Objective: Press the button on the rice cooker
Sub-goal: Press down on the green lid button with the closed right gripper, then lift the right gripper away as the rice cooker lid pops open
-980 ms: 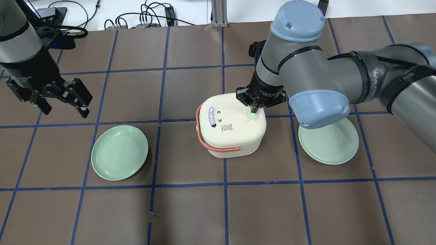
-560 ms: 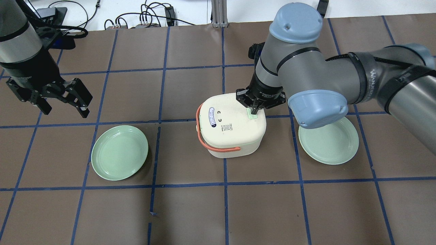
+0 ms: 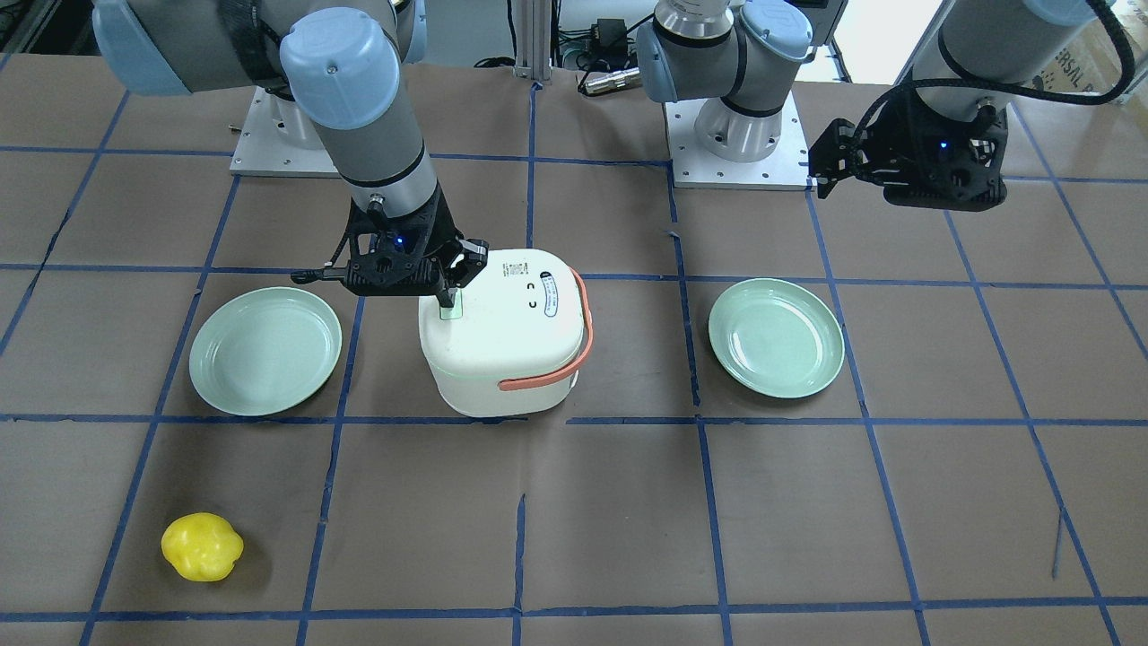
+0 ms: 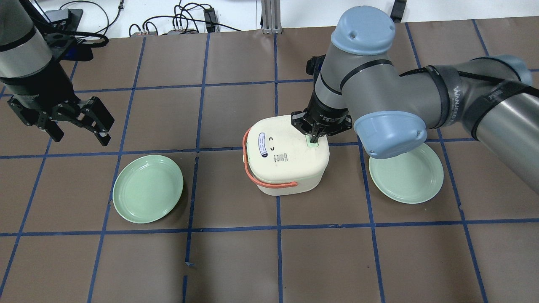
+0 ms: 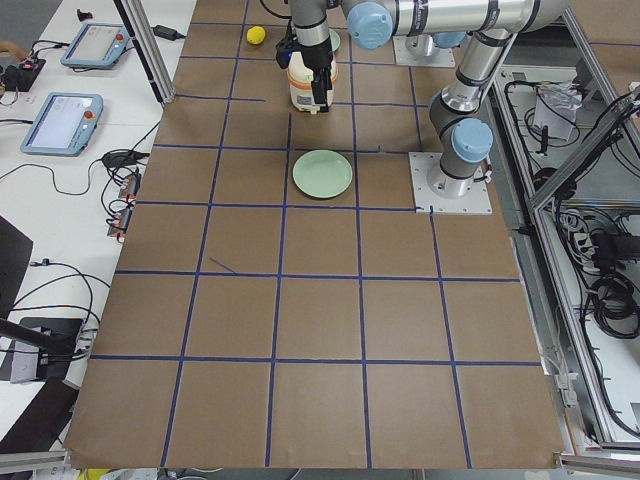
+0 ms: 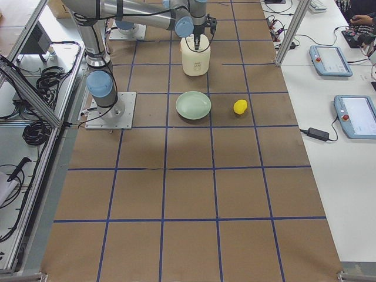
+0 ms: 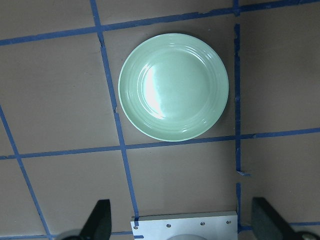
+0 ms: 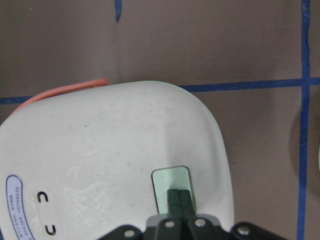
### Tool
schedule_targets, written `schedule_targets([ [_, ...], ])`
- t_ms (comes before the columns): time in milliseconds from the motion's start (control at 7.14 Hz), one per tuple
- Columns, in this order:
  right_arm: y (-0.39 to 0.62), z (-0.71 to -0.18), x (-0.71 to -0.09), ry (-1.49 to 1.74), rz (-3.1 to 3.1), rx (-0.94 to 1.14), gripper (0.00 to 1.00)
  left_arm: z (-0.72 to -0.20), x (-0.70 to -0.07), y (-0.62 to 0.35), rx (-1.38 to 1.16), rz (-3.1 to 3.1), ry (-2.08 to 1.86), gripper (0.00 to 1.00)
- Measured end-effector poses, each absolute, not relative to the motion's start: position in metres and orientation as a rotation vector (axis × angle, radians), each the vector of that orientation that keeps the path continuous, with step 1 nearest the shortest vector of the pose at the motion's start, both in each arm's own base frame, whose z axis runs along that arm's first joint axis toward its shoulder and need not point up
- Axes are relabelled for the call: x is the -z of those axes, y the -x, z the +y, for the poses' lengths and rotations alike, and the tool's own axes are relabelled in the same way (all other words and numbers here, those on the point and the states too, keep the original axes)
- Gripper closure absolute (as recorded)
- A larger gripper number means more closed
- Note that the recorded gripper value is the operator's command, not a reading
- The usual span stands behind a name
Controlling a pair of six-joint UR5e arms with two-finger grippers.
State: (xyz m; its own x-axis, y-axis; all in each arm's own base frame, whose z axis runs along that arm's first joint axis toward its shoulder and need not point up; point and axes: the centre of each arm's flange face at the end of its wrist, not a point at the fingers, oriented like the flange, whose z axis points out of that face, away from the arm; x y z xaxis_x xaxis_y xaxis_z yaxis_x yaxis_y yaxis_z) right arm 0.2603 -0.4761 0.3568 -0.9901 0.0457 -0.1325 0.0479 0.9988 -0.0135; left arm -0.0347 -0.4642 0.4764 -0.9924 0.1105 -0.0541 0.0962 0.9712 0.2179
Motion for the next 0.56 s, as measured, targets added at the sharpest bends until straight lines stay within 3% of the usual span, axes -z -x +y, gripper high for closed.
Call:
schedule_targets([
  [140,-0.26,-0.477,-0.355,-0.072,3.009,0.021,0.92,-0.464,-0.477,0.035,-0.332,3.053,-0.16,0.0],
  [280,-0.261,-0.477,-0.356,-0.071,3.009,0.021,0.76,-0.464,-0.477,0.035,-0.332,3.053,-0.16,0.0],
  [560,-0.261,-0.479,-0.37,-0.073,3.01,0.04,0.18,-0.464,-0.476,0.035,-0.333,3.053,-0.16,0.0],
])
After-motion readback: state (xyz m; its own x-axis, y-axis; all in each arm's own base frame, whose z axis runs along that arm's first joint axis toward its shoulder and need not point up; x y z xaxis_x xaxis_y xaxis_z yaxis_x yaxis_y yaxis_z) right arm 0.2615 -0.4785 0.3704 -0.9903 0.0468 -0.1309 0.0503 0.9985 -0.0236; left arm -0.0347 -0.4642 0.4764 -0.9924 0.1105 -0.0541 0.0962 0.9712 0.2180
